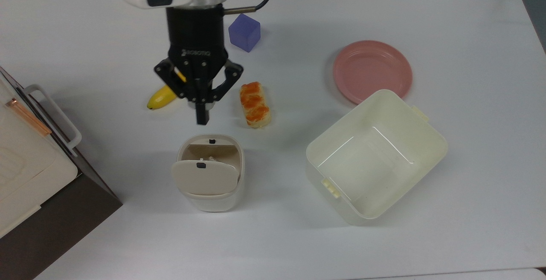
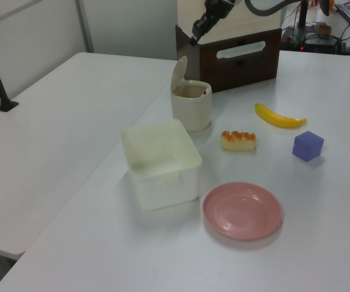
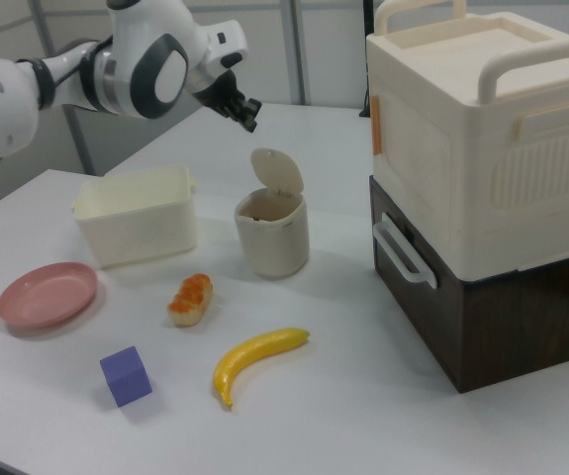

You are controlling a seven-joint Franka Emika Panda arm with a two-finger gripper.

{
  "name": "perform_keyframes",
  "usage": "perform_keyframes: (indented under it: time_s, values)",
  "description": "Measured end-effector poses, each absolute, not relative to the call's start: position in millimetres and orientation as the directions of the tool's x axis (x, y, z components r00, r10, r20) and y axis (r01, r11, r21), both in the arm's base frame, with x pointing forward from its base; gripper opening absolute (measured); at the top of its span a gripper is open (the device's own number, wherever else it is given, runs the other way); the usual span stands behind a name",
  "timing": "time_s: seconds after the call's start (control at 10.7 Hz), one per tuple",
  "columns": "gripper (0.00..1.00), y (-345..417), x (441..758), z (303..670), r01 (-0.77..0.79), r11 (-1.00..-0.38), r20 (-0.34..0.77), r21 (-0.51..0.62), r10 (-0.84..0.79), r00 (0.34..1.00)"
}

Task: Close the trash can
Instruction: 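Move the gripper over the open lid of the cream trash can, then lower the gripper to push the flip lid down onto the can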

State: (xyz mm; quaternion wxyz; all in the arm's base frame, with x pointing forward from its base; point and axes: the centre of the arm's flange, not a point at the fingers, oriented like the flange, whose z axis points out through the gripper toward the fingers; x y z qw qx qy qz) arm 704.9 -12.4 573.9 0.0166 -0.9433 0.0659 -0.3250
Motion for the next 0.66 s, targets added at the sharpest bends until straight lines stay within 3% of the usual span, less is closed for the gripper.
perform_keyframes:
  time_s: [0.28, 0.66]
  values:
    - [0.01, -23.5, 730.5, 557.4, -0.125, -0.989, 0.659, -0.075, -0.143, 0.738]
    - [0.01, -24.1, 750.8, 521.3, -0.123, -0.991, 0.645, -0.057, -0.131, 0.753]
